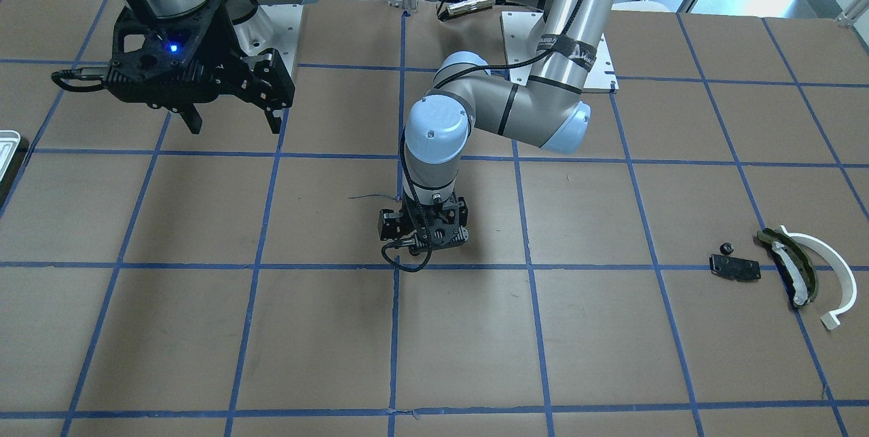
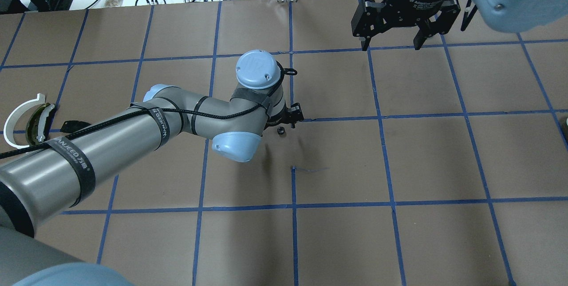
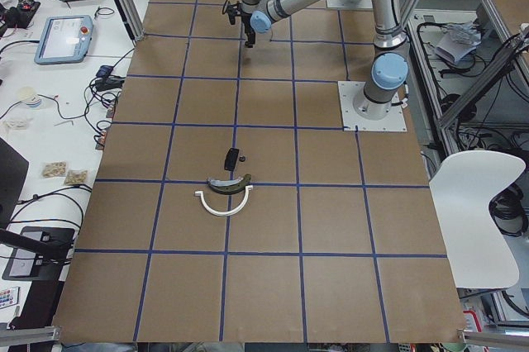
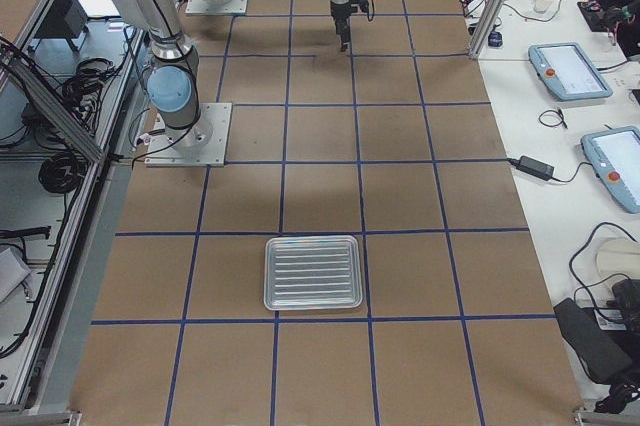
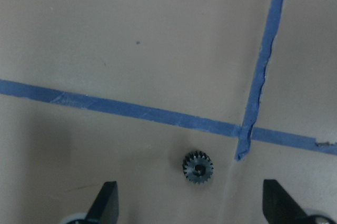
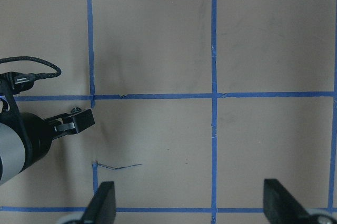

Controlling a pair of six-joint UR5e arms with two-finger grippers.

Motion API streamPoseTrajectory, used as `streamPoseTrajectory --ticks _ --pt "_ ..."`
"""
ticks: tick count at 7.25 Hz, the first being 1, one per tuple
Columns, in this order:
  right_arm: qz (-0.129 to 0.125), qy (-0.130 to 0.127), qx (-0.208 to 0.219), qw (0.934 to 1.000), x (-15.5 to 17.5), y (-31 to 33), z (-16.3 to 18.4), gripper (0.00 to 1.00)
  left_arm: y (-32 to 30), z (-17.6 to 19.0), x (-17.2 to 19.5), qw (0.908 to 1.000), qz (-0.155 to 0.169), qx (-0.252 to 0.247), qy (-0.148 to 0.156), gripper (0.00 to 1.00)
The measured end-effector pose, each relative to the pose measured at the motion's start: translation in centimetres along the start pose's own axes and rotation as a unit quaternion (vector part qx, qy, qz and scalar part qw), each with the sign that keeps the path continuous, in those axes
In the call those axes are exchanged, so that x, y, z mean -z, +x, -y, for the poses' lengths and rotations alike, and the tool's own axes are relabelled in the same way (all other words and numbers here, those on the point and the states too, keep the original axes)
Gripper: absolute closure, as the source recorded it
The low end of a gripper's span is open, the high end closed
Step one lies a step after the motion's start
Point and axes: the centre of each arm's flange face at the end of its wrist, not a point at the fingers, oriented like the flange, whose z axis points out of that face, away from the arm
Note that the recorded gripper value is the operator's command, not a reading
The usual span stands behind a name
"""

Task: Place bearing gear from tray to pile

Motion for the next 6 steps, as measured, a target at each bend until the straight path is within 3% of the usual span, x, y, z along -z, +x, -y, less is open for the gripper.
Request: streamPoseTrajectory --ticks 1,2,3,4,5,6 --pt "0.001 0.001 0.001 1.0000 0.1 -0.1 -0.1 0.00 0.1 0.0 -0.9 1.0000 0.006 0.000 -0.004 0.16" --pt "0.001 0.001 0.003 1.0000 0.2 -0.2 -0.2 0.00 0.1 0.0 -1.7 0.9999 0.009 0.001 -0.007 0.32" --pt "0.001 0.001 0.003 1.0000 0.3 -0.3 -0.3 0.00 0.2 0.1 -2.1 0.9999 0.009 0.003 -0.006 0.71" --pt "0.000 0.002 0.003 1.0000 0.3 -0.3 -0.4 0.00 0.4 0.3 -2.0 1.0000 0.006 0.003 -0.002 0.85" --pt "0.000 0.002 0.004 1.0000 0.4 -0.3 -0.6 0.00 0.6 0.5 -1.7 1.0000 0.003 0.003 0.002 0.86" --pt "0.000 0.003 0.004 1.0000 0.4 -0.2 -0.6 0.00 0.7 0.8 -1.4 1.0000 0.001 0.003 0.006 0.94"
